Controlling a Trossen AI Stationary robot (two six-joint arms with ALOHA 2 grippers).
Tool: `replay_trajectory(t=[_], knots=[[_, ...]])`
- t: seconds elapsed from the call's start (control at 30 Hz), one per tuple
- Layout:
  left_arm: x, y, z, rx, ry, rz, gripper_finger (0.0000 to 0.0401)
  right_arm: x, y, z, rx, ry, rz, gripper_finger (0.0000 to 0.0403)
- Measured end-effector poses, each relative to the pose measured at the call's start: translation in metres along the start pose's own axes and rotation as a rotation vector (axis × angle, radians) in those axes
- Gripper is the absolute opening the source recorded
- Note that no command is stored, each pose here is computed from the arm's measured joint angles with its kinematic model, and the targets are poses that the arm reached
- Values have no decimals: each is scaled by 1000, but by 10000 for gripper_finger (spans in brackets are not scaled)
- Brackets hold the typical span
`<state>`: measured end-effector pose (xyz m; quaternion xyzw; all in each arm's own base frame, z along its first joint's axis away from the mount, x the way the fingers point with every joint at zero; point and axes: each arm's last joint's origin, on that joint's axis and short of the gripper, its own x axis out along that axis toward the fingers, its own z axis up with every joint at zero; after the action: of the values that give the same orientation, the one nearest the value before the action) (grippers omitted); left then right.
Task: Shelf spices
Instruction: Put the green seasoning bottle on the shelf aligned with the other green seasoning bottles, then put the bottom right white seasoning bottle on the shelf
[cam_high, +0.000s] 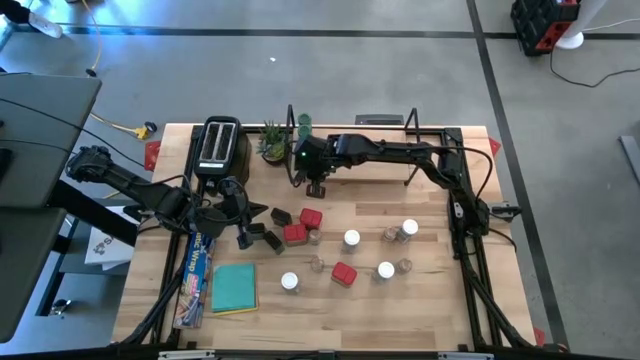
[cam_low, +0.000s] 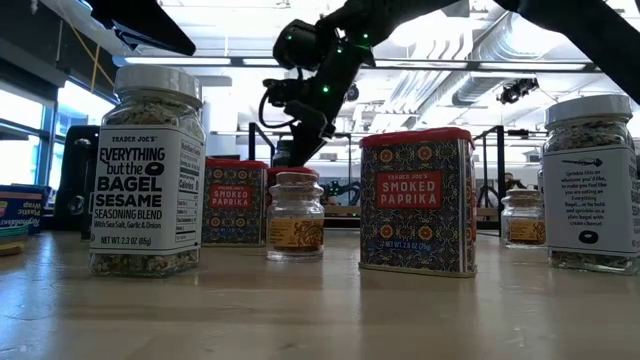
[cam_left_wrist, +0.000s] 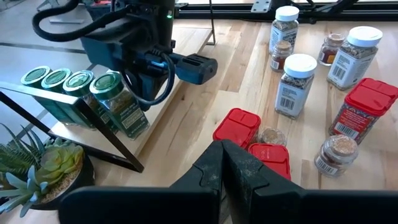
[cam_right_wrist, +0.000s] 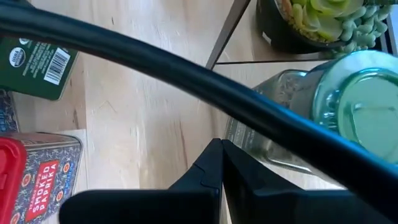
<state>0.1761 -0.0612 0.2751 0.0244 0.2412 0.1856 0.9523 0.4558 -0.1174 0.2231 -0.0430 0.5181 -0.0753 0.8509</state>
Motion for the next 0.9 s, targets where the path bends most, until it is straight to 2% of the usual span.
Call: replay_trajectory(t=[0.23,0.7,0.8,0.9], knots=[[0,0,0,0,0,0,3,0,-2,-1,17,18,-78,0],[0,0,0,0,0,0,3,-1,-2,-5,29,60,-94,0],[0,0,0,1,0,0,3,-10,-3,-5,26,69,-93,0],[0,0,0,1,0,0,3,-33,-5,-4,16,51,-104,0]])
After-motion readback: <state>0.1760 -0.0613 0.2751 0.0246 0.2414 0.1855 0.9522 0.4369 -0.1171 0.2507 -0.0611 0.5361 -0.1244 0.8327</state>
